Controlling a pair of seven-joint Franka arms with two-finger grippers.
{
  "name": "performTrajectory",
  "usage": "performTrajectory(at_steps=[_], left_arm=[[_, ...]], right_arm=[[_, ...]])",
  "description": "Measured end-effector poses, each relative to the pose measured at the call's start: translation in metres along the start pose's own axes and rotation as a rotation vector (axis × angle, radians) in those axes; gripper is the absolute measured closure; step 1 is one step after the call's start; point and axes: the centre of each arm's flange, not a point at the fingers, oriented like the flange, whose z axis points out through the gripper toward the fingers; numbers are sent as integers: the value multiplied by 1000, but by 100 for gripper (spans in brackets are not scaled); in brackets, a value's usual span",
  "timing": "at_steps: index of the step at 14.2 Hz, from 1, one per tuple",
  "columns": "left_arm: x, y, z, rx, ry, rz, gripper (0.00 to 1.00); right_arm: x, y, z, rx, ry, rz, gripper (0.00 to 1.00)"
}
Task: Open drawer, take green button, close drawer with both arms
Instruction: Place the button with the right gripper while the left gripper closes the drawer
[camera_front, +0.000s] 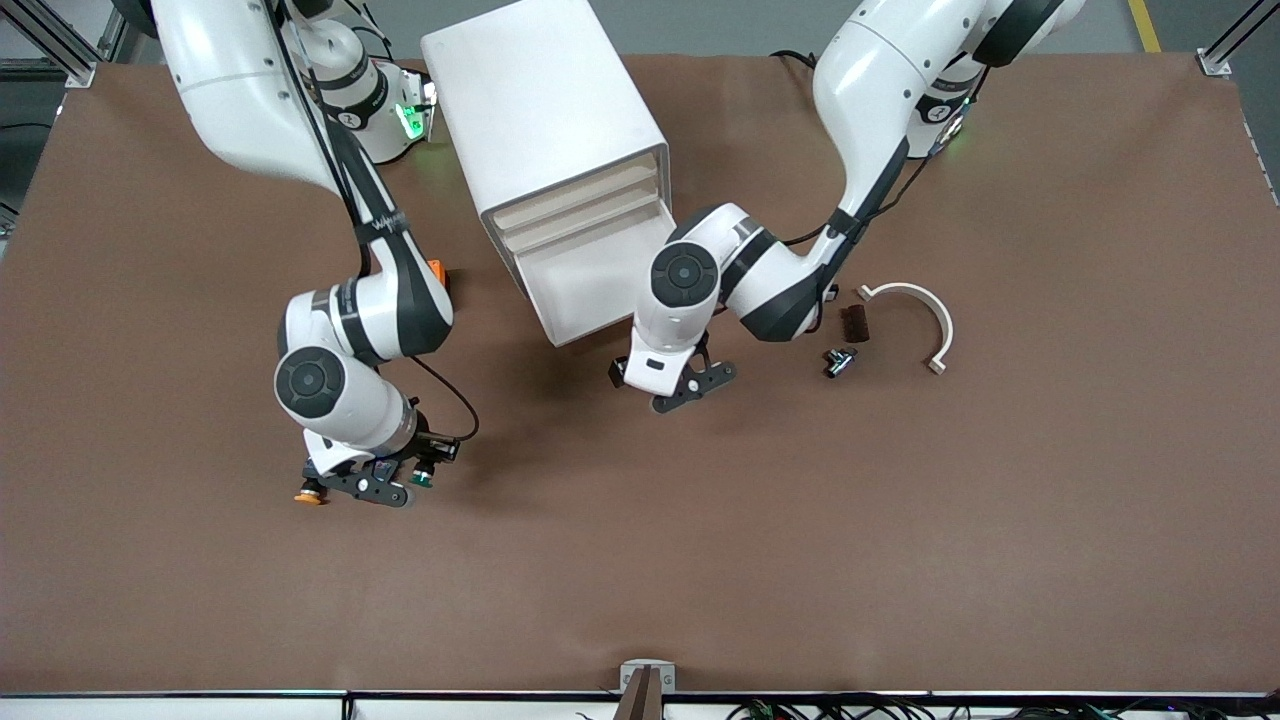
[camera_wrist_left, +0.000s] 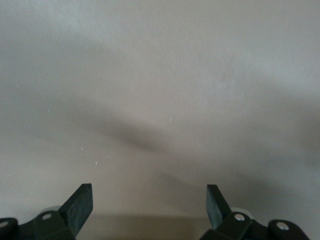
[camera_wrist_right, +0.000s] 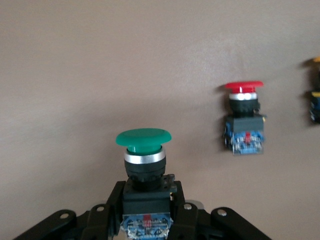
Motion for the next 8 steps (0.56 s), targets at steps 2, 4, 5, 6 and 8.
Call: performTrajectory(at_steps=[2, 4, 5, 6, 8], left_arm=[[-14, 1, 8, 13, -6, 18, 0], [-28, 2, 15, 25, -12, 37, 0], [-36, 3, 18, 29, -14, 48, 0], [-44, 5, 20, 30, -15, 59, 0], [-61, 8, 24, 30, -21, 81, 0]], right_arm=[[6, 10, 24, -5, 3, -24, 59], [10, 18, 30, -8, 0, -30, 59], [11, 18, 30, -8, -1, -34, 59], [10, 18, 30, -8, -2, -37, 59], [8, 15, 35, -9, -11, -43, 59]])
